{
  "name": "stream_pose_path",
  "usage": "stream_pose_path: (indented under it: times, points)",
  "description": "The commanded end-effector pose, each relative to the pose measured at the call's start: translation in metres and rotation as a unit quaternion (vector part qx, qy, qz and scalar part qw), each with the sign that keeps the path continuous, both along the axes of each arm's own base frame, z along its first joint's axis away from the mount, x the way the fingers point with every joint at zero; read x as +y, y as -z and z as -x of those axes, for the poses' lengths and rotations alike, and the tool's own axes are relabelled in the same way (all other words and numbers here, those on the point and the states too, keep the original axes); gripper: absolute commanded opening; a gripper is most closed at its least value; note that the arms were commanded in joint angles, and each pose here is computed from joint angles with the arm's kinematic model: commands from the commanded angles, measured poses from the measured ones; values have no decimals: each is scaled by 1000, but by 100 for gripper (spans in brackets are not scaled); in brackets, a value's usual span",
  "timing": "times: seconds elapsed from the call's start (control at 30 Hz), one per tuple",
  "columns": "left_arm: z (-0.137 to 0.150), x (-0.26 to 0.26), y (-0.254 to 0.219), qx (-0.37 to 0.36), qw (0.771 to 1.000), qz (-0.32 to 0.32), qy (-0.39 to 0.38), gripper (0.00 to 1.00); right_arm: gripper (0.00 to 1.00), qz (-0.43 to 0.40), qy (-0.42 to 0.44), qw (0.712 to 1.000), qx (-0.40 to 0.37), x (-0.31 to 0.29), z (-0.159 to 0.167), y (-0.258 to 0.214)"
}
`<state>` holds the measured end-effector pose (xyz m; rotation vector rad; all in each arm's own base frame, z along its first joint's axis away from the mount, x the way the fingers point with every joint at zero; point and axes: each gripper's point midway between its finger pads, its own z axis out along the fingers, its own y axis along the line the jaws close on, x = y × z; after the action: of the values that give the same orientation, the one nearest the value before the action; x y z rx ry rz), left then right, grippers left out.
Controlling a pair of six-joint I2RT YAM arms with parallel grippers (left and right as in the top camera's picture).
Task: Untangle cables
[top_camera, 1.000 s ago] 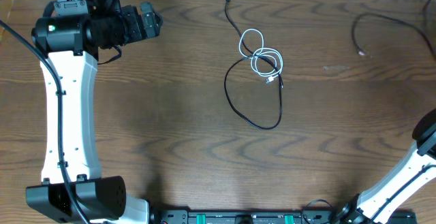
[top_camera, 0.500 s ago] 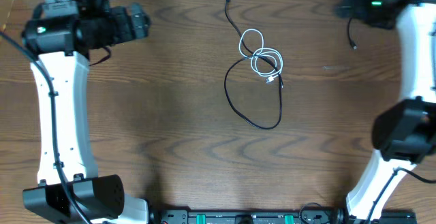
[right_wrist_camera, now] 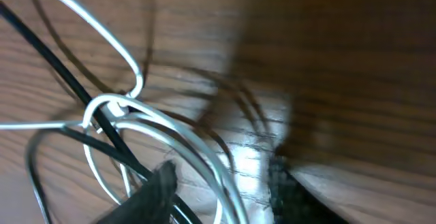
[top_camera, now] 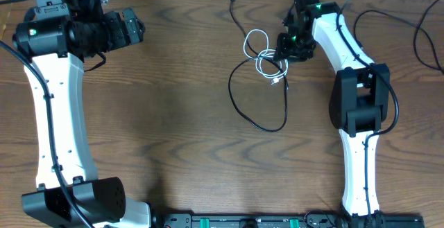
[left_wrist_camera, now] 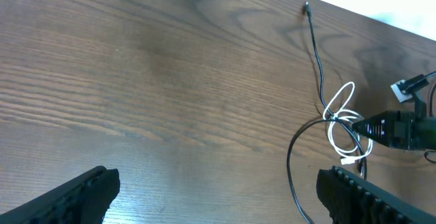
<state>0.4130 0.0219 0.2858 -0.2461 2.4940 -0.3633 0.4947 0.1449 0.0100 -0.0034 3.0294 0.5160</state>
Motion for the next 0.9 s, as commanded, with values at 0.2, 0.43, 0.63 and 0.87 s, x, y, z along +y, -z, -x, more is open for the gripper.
stream_pose_path:
  times: [0.2,0.43,0.63,0.87]
  points:
    - [-1,0,-5,-7,1000,-7,4,98,1,-27,-32,991,-126,31,-17,-118]
    - [1,-9,-5,-5,1000,16,20,98,1,26,-21,962,-270,60,18,-252]
    - [30,-84,-1,-4,971,115,209,96,1,10,-7,967,-256,65,21,-251]
    - [30,-182,48,12,925,256,279,97,1,-6,-9,971,-241,67,26,-249]
